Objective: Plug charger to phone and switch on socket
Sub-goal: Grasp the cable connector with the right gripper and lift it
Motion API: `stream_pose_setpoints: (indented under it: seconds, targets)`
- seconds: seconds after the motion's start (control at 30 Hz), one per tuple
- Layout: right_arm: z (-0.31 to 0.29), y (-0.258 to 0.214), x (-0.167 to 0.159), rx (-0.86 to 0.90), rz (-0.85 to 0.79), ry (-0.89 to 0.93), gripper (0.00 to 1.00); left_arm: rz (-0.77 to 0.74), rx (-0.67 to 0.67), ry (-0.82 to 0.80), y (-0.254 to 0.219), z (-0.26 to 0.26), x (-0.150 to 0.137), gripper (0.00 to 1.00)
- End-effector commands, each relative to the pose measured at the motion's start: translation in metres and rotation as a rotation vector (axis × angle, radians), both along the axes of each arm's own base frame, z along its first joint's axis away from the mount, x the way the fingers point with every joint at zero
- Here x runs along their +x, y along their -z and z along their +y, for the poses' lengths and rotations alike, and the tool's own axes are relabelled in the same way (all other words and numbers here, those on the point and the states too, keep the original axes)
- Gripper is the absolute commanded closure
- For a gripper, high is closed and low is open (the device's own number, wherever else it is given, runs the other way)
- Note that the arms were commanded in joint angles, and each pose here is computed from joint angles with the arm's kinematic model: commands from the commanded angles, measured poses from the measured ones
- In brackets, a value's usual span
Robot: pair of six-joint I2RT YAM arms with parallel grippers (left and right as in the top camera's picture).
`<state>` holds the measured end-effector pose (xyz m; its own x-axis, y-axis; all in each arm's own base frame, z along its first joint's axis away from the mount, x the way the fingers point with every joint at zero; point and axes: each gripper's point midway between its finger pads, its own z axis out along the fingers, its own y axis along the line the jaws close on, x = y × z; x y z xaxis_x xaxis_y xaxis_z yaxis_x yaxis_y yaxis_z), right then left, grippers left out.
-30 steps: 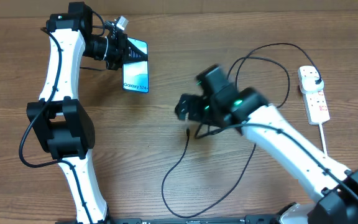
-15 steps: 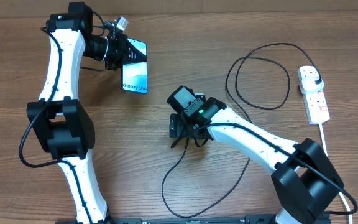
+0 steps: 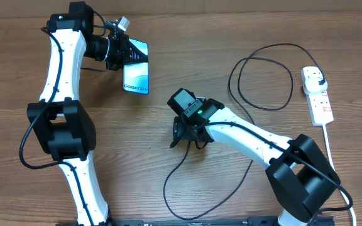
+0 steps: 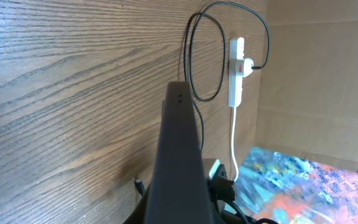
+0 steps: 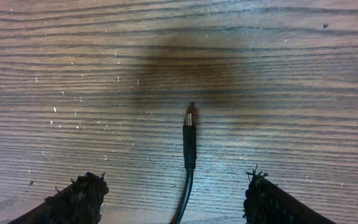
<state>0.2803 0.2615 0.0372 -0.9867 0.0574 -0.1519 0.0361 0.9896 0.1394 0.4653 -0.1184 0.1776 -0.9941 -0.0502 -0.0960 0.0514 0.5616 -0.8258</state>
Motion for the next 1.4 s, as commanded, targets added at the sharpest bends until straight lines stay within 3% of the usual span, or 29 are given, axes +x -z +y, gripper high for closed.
stream_pose_setpoints:
  seconds: [0.0,0.27,0.37,0.47,0.77,1.17,1.37]
  targets:
    - [0.000,0.011,-0.003,-0.015,0.022,-0.003,0.25,-0.064,-0.019,0.016,-0.020,-0.004,-0.001,0.96]
    - [0.001,0.033,-0.006,-0.033,0.063,-0.006,0.27,-0.065,-0.020,0.020,-0.020,-0.006,-0.002,0.95]
    - [0.001,0.033,-0.006,-0.033,0.063,-0.006,0.33,-0.068,-0.020,0.021,-0.020,-0.007,-0.001,0.96]
    - [0.001,0.033,-0.005,-0.033,0.062,-0.006,0.58,-0.072,-0.020,0.026,-0.021,-0.009,-0.001,0.96]
    - [0.001,0.033,-0.005,-0.031,0.062,-0.006,0.96,-0.052,-0.022,0.016,-0.021,-0.011,-0.002,0.96]
    - [0.009,0.026,-0.004,0.035,0.096,0.001,0.96,-0.054,-0.023,0.016,-0.021,-0.011,-0.001,0.96]
    - [0.039,-0.039,0.020,0.373,0.136,-0.070,0.96,-0.038,-0.047,-0.010,-0.024,-0.013,0.003,0.96]
